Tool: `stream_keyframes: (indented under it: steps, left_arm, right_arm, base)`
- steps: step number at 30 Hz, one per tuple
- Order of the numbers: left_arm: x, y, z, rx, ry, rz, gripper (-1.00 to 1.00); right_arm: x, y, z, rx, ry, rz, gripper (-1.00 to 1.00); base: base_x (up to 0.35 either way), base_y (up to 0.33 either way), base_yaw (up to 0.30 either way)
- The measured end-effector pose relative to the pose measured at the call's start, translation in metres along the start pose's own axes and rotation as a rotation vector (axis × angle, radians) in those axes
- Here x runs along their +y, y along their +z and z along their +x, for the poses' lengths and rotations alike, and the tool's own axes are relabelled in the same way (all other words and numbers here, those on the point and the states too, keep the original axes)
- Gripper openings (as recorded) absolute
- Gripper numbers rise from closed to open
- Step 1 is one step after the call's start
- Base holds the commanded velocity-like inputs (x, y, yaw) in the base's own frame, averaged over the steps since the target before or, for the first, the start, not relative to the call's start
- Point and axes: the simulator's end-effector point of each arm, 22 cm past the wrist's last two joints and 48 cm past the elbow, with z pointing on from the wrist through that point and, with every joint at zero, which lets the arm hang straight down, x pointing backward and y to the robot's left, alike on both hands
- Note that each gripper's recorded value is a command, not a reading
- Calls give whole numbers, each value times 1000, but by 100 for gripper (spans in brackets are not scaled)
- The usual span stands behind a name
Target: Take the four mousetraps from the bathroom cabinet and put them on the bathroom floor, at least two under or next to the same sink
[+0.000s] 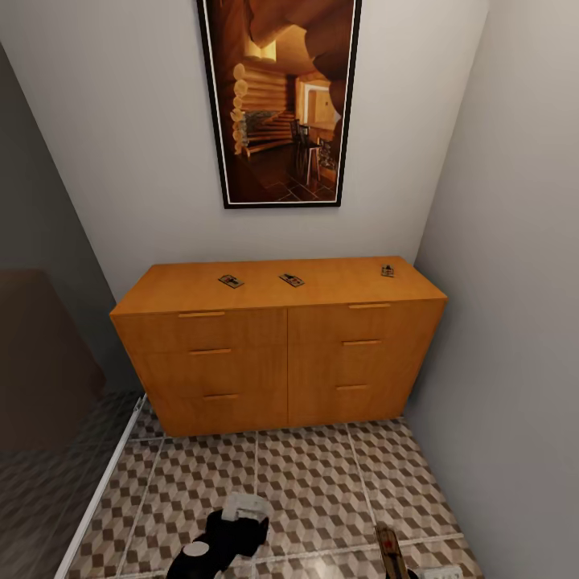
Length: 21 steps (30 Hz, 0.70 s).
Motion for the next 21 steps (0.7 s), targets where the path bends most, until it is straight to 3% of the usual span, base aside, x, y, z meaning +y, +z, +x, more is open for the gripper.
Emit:
stream_keyframes:
  steps: [2, 6, 11, 16, 18, 21]
  left_arm:
    - [-1, 0, -38, -40, 19, 1, 100]
    - [2, -2, -77, -71, 37, -8, 100]
    - [22, -15, -133, -144, 46, -94, 100]
    - [26, -24, -155, -187, 49, -122, 100]
    - [9, -27, -160, -201, 84, -99, 100]
    - [1, -29, -164, -212, 103, -90, 100]
  right_arm:
    - [-4, 0, -1, -3, 0, 18, -100]
    - [-4, 0, -2, -6, 2, 26, -100]
    - [-3, 1, -3, -9, 4, 26, -100]
    - [-2, 1, -3, -10, 6, 26, -100]
    - [-1, 1, -3, -9, 5, 26, -100]
    - [-1, 2, -3, -9, 2, 24, -100]
  base:
    - [0, 0, 0]
    - [0, 0, 0]
    - [0, 0, 0]
    - [0, 0, 0]
    - [0, 0, 0]
    - [0, 0, 0]
